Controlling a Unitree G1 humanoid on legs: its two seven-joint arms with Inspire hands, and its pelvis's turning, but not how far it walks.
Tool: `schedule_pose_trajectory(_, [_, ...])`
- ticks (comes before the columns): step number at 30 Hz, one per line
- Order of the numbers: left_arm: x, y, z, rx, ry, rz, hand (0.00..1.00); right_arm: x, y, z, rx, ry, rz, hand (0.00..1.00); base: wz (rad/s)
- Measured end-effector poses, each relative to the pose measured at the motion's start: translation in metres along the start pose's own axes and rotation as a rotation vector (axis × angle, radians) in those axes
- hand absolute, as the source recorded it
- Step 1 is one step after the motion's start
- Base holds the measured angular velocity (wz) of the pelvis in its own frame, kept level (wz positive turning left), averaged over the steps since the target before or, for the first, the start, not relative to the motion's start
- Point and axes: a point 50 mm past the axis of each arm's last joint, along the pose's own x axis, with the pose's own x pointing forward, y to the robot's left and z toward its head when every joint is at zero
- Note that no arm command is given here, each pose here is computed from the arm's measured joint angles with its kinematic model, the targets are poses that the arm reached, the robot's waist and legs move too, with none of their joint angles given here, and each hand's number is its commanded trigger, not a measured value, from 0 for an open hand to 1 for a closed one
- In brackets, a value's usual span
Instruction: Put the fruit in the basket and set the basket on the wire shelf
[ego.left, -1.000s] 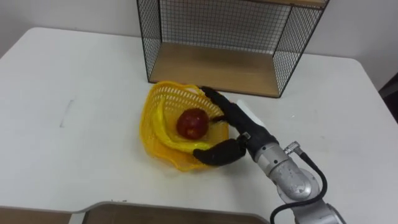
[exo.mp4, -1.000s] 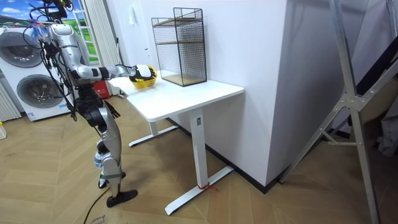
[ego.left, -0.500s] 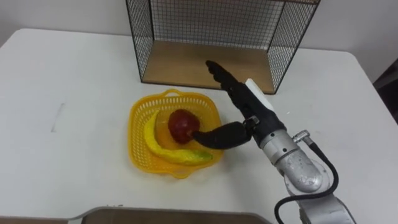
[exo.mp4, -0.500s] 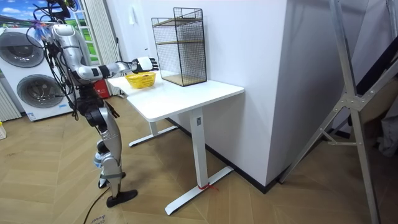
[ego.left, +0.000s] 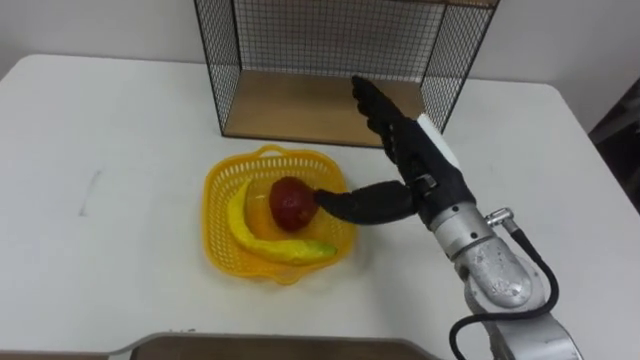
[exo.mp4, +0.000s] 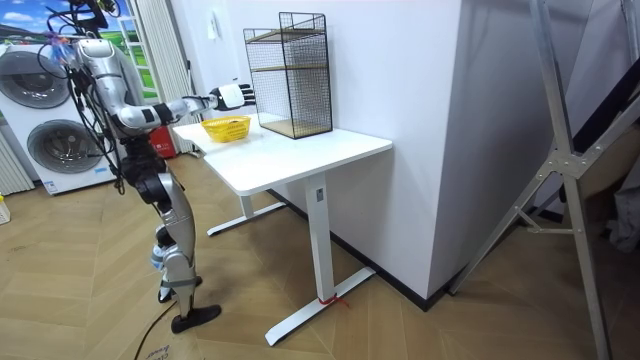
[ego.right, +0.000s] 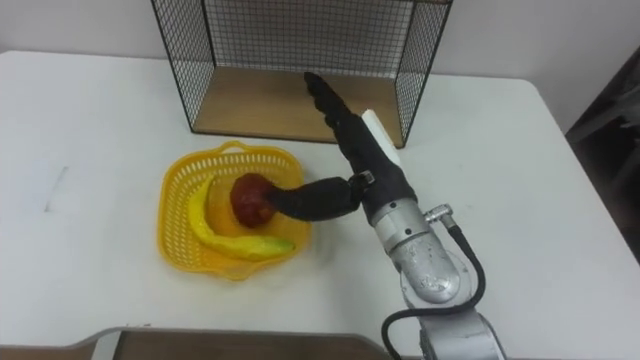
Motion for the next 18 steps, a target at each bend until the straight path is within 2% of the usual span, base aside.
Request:
schedule_pose_trajectory(3, [-0.001, 0.002, -0.012, -0.138, 0.070, 0.037, 0.00, -0.003, -0.007, -0.002, 0.037, 0.006, -0.057, 0.00, 0.00])
schedule_pose_trajectory(6, [-0.005, 0.009, -0.036, -0.452, 0.205, 0.157, 0.00, -0.013, -0.021, -0.011, 0.088, 0.044, -0.146, 0.00, -0.01])
schedule_pose_trajectory(7, [-0.005, 0.012, -0.039, -0.503, 0.226, 0.184, 0.00, -0.015, -0.024, -0.013, 0.101, 0.051, -0.164, 0.00, 0.00])
schedule_pose_trajectory(9, [-0.007, 0.028, -0.048, -0.751, 0.297, 0.327, 0.00, -0.023, -0.037, -0.017, 0.106, 0.071, -0.235, 0.00, 0.00])
schedule_pose_trajectory(10, [-0.007, 0.033, -0.048, -0.811, 0.304, 0.366, 0.00, -0.024, -0.040, -0.018, 0.104, 0.073, -0.257, 0.00, 0.00])
schedule_pose_trajectory(12, [-0.011, 0.054, -0.051, -1.027, 0.314, 0.536, 0.00, -0.028, -0.049, -0.018, 0.091, 0.079, -0.334, 0.00, 0.00])
schedule_pose_trajectory(13, [-0.012, 0.060, -0.050, -1.077, 0.310, 0.578, 0.00, -0.030, -0.052, -0.019, 0.084, 0.084, -0.352, 0.00, 0.00])
schedule_pose_trajectory(15, [-0.017, 0.083, -0.045, -1.221, 0.271, 0.741, 0.00, -0.038, -0.057, -0.024, 0.056, 0.111, -0.398, 0.00, 0.00])
schedule_pose_trajectory(16, [-0.019, 0.089, -0.041, -1.243, 0.252, 0.775, 0.00, -0.039, -0.058, -0.025, 0.055, 0.115, -0.406, 0.00, 0.00])
schedule_pose_trajectory(18, [-0.028, 0.114, -0.029, -1.307, 0.169, 0.920, 0.00, -0.042, -0.060, -0.026, 0.031, 0.124, -0.435, 0.00, 0.00])
